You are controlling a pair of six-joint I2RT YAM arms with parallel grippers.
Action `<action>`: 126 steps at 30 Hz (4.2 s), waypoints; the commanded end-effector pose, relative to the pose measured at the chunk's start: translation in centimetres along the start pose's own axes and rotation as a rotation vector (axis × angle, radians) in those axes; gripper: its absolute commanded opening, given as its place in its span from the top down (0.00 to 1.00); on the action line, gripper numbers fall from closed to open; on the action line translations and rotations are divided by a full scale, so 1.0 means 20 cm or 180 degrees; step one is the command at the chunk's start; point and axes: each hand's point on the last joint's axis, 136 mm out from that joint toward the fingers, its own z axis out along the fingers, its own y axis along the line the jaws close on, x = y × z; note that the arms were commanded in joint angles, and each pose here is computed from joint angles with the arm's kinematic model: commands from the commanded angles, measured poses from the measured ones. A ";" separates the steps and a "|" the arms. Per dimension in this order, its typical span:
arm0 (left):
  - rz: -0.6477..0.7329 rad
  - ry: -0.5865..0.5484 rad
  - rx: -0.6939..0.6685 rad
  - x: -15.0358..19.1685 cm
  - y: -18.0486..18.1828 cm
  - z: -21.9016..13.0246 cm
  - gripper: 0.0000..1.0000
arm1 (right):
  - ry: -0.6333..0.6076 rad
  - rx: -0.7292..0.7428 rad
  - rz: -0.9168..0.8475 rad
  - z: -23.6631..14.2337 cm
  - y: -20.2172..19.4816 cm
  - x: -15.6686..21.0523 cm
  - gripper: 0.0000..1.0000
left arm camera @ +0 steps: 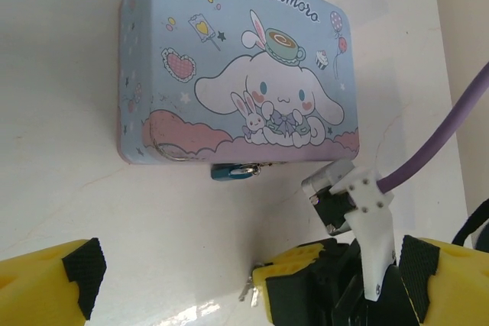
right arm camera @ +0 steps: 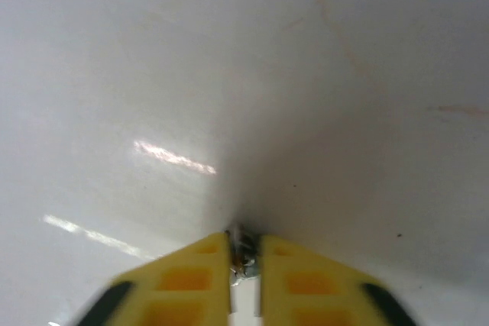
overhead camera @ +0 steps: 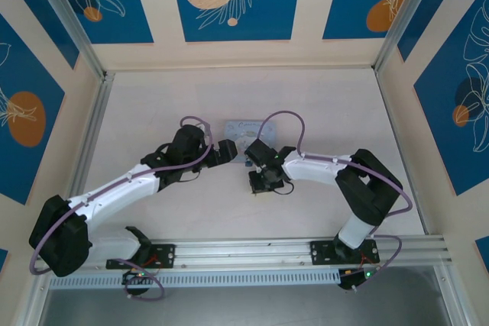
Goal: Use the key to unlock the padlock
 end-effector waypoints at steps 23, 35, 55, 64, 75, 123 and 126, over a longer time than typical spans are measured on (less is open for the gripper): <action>-0.0945 0.0487 0.0977 0.07 -0.31 0.10 0.01 | -0.0921 -0.1529 0.1663 -0.58 -0.08 -0.11 1.00; -0.0612 0.0727 0.1274 0.19 -0.41 0.17 0.46 | -0.0936 -0.1451 0.2544 -0.59 -0.16 -0.16 1.00; -0.0529 0.0896 0.1335 0.33 -0.48 0.32 0.59 | -0.0881 -0.1689 0.2722 -0.57 -0.09 -0.24 1.00; -0.0514 0.0899 0.1334 0.34 -0.50 0.34 0.70 | -0.0861 -0.1718 0.2736 -0.55 -0.09 -0.24 1.00; -0.0507 0.0851 0.1306 0.33 -0.50 0.34 0.74 | -0.0802 -0.1676 0.2751 -0.52 -0.10 -0.21 1.00; 0.0503 0.1202 0.2126 0.14 -0.65 0.17 1.00 | -0.1737 -0.2855 0.0904 -0.95 -0.15 -0.38 0.56; 0.0438 0.1225 0.2209 0.12 -0.67 0.17 1.00 | -0.1720 -0.2952 0.0781 -0.97 -0.12 -0.39 0.57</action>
